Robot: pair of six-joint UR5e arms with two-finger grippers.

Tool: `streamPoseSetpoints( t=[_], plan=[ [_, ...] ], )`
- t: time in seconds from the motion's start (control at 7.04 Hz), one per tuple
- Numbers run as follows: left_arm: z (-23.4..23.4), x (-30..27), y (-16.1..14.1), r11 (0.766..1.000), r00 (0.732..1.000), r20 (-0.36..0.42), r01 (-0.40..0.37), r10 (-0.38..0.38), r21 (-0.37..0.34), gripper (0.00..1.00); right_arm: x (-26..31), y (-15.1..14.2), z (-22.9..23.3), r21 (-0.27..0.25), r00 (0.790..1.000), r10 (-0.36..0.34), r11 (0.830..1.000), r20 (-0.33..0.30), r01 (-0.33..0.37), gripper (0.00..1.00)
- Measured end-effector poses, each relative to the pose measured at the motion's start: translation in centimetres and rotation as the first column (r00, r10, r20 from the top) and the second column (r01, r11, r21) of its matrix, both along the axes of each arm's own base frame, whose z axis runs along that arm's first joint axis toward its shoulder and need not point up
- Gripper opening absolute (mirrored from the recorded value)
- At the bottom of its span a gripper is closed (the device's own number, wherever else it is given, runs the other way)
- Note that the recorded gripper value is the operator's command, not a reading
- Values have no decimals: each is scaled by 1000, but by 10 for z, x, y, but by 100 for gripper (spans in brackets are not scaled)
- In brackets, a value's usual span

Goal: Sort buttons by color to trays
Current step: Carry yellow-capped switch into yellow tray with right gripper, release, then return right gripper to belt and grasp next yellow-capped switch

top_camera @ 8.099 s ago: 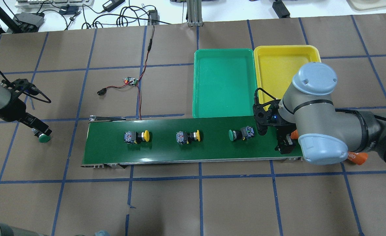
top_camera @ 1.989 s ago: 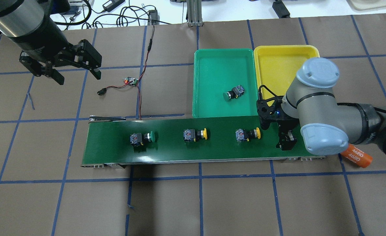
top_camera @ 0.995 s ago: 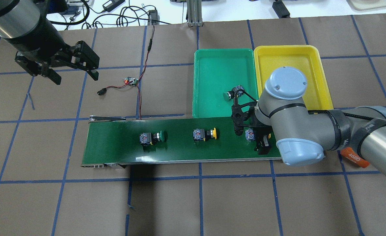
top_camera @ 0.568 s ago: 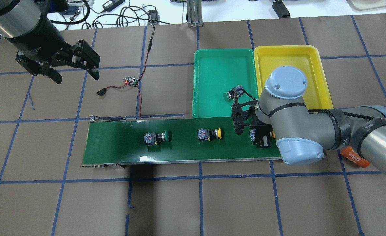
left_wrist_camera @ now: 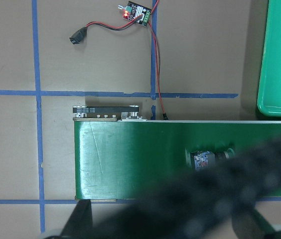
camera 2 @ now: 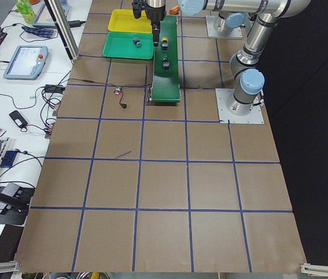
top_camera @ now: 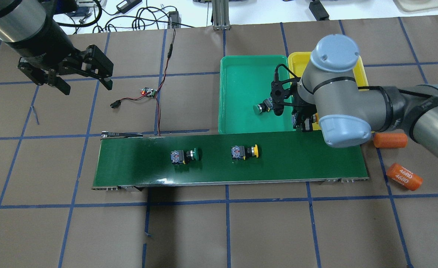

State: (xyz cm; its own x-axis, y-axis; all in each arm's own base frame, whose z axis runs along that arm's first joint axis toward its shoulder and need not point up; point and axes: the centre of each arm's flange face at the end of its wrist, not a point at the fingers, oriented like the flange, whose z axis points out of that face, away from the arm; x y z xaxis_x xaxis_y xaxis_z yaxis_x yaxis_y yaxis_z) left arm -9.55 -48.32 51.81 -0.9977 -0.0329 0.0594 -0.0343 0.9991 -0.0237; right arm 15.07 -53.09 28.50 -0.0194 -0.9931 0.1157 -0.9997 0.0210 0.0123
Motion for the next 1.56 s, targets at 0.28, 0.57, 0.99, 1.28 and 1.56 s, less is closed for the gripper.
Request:
streamPoseSetpoints(
  t=[0.28, 0.57, 0.99, 1.28, 1.56],
  plan=[
    [0, 1, -1, 1000, 1000, 6, 0, 0, 2, 100, -53, -68, -4, 0, 1000, -19, 1000, -25, 19, 44],
    [-1, 4, -5, 1000, 999, 32, 0, 0, 10, 100, -115, -91, -22, 43, 999, 30, 999, -25, -29, 62],
    [-9, 5, -10, 999, 999, 34, 1, -2, 40, 100, -151, -91, -38, 75, 1000, 28, 997, 0, -28, 100],
    [-6, 5, -14, 999, 999, 32, 1, -3, 41, 100, -146, -81, -28, 82, 999, 34, 996, 4, -34, 100],
    [-4, 5, -14, 999, 1000, 30, 1, -2, 37, 100, -127, -35, -14, 133, 999, 48, 990, 21, -51, 100]
  ],
)
